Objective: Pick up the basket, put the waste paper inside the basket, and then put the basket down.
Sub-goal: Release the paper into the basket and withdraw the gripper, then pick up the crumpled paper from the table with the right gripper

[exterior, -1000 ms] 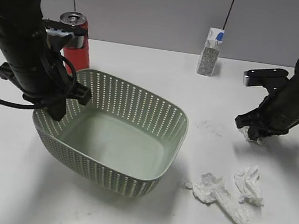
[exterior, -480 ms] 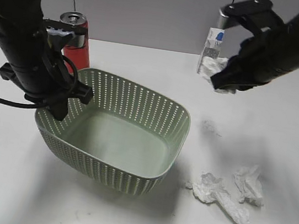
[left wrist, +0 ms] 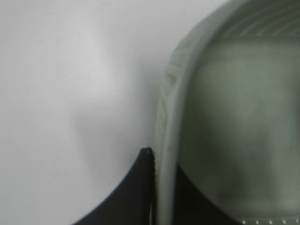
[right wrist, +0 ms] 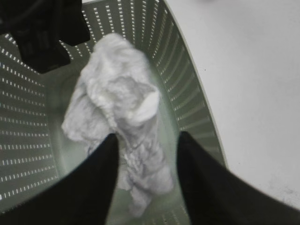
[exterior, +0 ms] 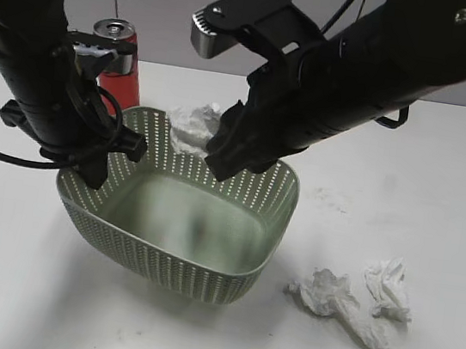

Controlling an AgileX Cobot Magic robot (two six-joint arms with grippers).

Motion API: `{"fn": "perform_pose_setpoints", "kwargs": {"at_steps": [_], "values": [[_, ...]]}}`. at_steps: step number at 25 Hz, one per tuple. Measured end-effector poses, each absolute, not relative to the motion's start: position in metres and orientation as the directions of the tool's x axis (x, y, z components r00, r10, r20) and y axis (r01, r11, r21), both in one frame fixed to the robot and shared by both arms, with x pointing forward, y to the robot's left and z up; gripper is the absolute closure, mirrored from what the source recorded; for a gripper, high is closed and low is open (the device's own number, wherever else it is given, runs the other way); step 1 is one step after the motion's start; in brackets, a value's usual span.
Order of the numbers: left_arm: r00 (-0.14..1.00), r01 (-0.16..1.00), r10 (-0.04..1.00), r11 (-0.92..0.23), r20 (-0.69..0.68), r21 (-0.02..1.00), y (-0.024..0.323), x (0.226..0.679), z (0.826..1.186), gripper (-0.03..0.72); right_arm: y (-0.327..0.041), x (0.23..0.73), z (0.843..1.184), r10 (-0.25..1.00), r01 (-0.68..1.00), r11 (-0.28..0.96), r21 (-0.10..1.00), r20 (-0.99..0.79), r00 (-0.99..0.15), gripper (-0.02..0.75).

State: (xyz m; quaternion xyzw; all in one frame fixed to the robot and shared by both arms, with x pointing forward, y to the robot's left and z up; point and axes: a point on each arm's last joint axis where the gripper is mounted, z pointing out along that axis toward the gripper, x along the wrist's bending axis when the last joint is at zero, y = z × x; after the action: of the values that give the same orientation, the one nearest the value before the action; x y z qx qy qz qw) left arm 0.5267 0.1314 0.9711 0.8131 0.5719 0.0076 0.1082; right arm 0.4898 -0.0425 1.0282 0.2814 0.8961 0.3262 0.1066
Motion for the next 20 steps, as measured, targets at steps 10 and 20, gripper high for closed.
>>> {"fn": "perform_pose_setpoints", "kwargs": {"at_steps": [10, 20], "values": [[0.346, 0.929, 0.932, -0.324, -0.11, 0.177, 0.132, 0.526, 0.971, 0.689, -0.104, 0.523, 1.049, 0.798, 0.625, 0.515, 0.587, -0.063, -0.599, 0.142], [0.348, 0.928, 0.931, -0.327, -0.106, 0.175, 0.132, 0.526, 0.971, 0.689, -0.21, 0.51, 0.966, 0.963, 0.883, 0.243, 0.401, 0.008, -0.268, 0.145]]}}
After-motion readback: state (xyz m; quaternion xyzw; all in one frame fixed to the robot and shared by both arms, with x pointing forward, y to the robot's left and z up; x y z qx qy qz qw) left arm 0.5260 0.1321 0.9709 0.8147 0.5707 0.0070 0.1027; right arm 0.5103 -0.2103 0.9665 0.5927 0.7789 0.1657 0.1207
